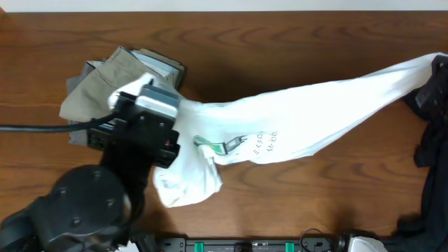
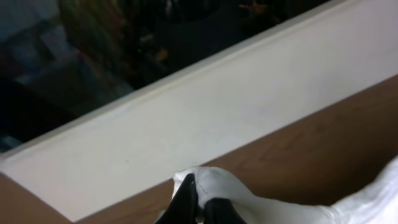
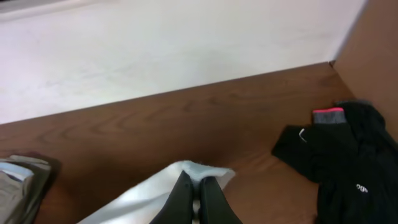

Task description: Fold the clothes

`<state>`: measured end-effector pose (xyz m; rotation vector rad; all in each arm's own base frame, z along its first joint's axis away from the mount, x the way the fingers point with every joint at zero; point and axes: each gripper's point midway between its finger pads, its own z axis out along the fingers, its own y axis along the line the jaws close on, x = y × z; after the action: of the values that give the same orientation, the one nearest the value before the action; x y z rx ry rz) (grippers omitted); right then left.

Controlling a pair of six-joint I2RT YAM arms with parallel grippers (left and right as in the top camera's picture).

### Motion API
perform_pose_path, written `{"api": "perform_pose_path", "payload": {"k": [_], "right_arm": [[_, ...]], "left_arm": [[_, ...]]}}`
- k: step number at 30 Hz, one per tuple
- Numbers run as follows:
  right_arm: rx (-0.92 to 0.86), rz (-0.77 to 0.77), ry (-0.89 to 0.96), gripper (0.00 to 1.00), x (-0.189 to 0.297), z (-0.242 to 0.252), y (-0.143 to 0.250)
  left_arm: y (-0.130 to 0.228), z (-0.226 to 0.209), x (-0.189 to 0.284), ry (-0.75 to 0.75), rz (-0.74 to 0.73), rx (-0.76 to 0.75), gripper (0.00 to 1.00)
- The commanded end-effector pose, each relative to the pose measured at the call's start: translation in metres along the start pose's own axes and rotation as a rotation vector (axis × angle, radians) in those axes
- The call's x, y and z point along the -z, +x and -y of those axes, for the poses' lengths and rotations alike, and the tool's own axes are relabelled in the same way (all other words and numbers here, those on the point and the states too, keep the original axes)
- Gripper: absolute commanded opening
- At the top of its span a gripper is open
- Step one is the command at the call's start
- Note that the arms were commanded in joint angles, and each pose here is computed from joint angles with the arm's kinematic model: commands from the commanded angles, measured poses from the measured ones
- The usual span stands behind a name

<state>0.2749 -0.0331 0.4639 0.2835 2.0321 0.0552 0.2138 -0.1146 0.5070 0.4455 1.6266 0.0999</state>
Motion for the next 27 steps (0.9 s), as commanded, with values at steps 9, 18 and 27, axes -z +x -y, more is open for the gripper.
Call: {"api": "perform_pose_path", "payload": {"k": [9,18,27], "right_arm": [[-0.123,0.218,0.258,0.01,0.076,0.047,-0.014],[-0.149,0.227,0.289,0.01,0.086,0.053,-0.009],[-0.164,0.215,0.262,0.01,0.029,0.048,-0.037]], "left_arm": [[-0.035,-0.053,0.029,-0.093,0.086,0.038,0.06],[-0.022,-0.053,0.016,-0.208,-0.018,-0.083,0.06],[-0.020,-0.021,-0.028,-0.263,-0.128,-0.352,0.06]]}}
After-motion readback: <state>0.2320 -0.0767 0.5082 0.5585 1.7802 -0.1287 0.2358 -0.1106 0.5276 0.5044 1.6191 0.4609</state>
